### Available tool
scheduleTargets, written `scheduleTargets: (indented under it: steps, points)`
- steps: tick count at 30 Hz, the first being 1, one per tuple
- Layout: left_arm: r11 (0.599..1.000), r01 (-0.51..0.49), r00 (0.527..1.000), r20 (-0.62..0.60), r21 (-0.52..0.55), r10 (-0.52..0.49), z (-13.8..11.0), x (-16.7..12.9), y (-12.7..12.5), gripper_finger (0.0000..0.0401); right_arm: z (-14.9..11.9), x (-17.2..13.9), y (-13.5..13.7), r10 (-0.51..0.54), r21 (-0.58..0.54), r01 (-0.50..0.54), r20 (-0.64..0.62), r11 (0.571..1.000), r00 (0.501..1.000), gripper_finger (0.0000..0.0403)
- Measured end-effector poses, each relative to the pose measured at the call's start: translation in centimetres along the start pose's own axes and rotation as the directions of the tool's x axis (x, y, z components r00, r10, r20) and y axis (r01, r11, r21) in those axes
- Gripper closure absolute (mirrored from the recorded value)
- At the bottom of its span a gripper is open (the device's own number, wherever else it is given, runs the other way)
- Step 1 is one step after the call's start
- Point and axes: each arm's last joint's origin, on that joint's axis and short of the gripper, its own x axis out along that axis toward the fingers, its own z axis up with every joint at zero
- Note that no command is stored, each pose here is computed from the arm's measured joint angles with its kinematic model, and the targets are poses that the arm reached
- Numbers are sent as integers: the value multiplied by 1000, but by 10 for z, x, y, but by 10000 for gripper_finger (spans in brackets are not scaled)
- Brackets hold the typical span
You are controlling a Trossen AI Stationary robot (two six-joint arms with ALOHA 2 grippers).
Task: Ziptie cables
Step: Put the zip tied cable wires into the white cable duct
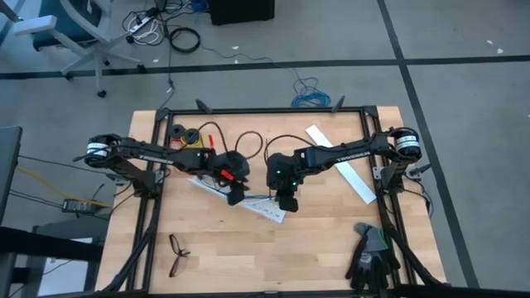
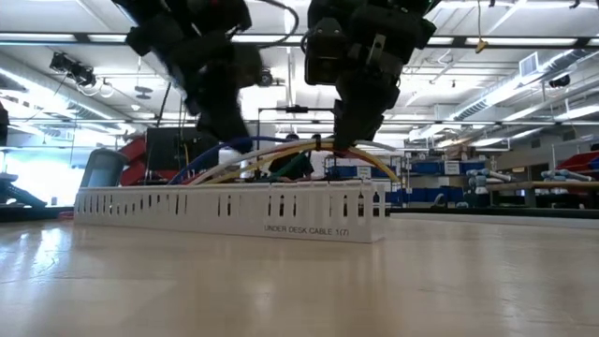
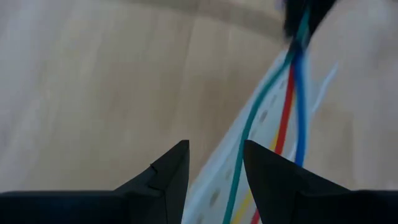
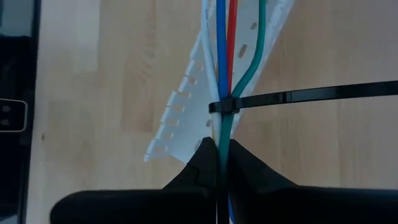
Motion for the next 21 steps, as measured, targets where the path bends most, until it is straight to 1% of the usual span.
scheduleTargets:
  steps: [2, 5, 7, 11, 16, 18, 21]
  points:
    - [1000, -29, 997, -73, 8, 30, -8, 0, 0, 240, 0, 1, 1, -18, 2, 18, 1, 1000, 1000, 389]
    - [998, -37, 990, -131, 58, 45, -14, -1, -1, 240, -1, 1, 3, -33, -1, 33, 0, 999, 999, 389]
    - [995, -48, 984, -164, 92, 63, -17, -2, 0, 241, -1, 1, 3, -36, 11, 36, 2, 999, 999, 389]
    - [980, -98, 971, -200, 172, 132, -22, -6, 3, 241, 0, 2, 3, -41, 21, 41, 5, 999, 999, 389]
    - [959, -76, 946, -285, 271, 155, -30, -11, 5, 241, 1, 2, 3, -56, 42, 55, 23, 998, 998, 389]
    - [952, -64, 927, -337, 298, 167, -35, -12, 6, 241, 2, 2, 3, -56, 42, 55, 31, 998, 998, 387]
    - [944, -49, 916, -361, 327, 173, -38, -11, 6, 241, 3, 2, 3, -56, 57, 54, 45, 997, 997, 387]
